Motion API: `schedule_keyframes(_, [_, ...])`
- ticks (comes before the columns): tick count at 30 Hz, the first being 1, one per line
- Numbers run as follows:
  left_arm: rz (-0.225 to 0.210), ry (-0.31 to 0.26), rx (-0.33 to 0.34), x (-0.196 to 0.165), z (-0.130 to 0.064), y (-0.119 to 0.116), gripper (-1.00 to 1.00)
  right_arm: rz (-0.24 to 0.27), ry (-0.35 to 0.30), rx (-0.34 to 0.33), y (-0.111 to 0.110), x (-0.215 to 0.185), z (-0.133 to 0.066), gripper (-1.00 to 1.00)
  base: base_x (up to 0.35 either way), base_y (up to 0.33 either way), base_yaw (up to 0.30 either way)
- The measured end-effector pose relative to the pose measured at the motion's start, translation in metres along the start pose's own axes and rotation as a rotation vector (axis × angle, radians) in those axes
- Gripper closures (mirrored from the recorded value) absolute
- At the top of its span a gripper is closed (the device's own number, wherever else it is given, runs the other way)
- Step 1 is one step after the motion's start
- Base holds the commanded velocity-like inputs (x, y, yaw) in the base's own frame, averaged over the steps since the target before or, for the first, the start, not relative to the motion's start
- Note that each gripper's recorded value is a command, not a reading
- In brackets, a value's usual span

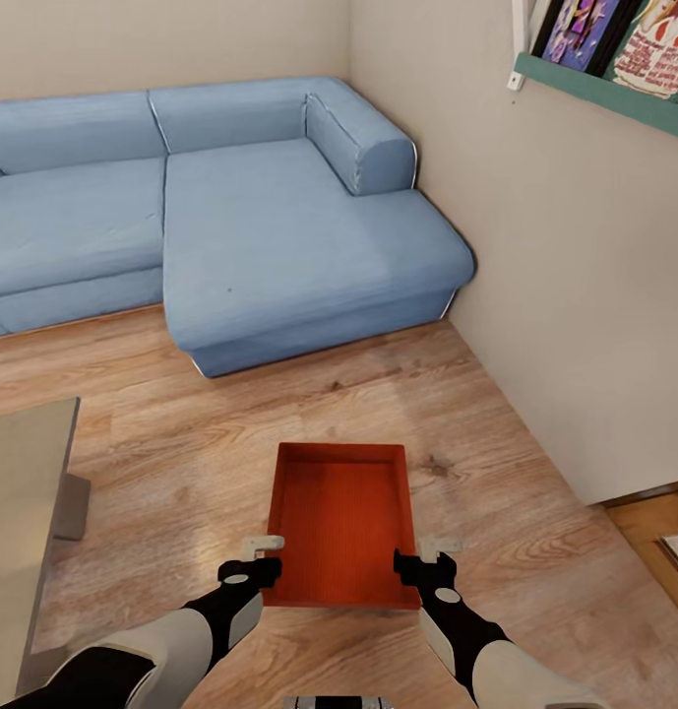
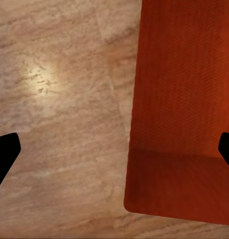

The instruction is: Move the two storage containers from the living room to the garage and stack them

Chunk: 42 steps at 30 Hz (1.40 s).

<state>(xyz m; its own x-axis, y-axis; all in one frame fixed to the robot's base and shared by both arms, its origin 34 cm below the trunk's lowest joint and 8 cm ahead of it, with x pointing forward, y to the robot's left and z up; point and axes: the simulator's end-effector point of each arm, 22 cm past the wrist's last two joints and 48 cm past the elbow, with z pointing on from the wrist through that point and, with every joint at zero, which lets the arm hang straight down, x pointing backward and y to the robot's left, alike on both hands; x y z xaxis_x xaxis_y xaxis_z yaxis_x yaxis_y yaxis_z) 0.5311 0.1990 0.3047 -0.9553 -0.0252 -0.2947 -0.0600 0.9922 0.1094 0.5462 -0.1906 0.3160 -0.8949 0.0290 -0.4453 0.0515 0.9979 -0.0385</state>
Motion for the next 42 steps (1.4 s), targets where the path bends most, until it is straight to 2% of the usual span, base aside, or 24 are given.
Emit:
schedule_keyframes(15, [0.002, 0.000, -0.005, 0.013, 0.027, -0.002, -1.00, 0.001, -0.006, -0.003, 0.002, 0.016, 0.025, -1.00, 0.000, 0.000, 0.000])
schedule_keyframes(32, [0.001, -0.003, -0.011, 0.012, 0.028, 0.001, -1.00, 0.001, -0.008, 0.000, -0.001, 0.016, 0.025, -1.00, 0.000, 0.000, 0.000])
schedule_keyframes(42, [0.001, -0.003, -0.012, 0.021, 0.046, 0.000, -1.00, -0.002, -0.009, 0.003, -0.003, 0.027, 0.042, -1.00, 0.000, 0.000, 0.000])
